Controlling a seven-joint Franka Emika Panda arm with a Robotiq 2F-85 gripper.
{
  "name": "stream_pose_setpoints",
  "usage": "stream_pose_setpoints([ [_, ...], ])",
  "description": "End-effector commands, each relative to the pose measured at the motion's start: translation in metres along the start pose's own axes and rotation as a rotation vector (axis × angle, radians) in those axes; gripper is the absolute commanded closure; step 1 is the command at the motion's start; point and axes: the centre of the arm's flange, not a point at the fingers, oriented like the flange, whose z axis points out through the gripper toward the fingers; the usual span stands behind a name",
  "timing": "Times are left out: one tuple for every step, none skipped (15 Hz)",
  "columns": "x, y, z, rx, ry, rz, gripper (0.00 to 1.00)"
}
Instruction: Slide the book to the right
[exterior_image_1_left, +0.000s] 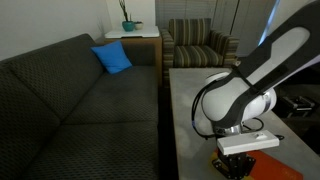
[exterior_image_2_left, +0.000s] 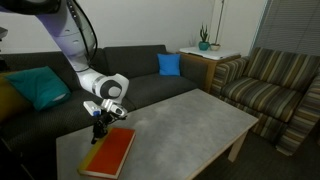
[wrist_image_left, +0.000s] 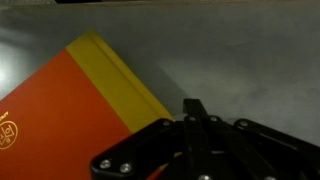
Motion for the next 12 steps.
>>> stream_pose_setpoints([
  [-0.002,0.031,-0.008,-0.021,0.001,0.021,1.0],
  [-0.001,0.037,-0.01,-0.028,0.004,0.024,1.0],
  [-0.001,0.042,-0.011,-0.037,0.006,0.028,1.0],
  [-0.001,0.048,-0.013,-0.047,0.011,0.033,1.0],
  [-0.002,0.052,-0.015,-0.056,0.013,0.033,1.0],
  [-0.003,0.058,-0.016,-0.069,0.014,0.036,1.0],
  [-0.004,0.063,-0.017,-0.079,0.013,0.039,1.0],
  [-0.006,0.069,-0.017,-0.089,0.01,0.043,1.0],
  [-0.007,0.075,-0.018,-0.098,0.008,0.049,1.0],
  [-0.01,0.082,-0.017,-0.105,0.003,0.055,1.0],
  [-0.011,0.088,-0.017,-0.113,0.0,0.061,1.0],
  [-0.014,0.095,-0.018,-0.123,-0.004,0.067,1.0],
])
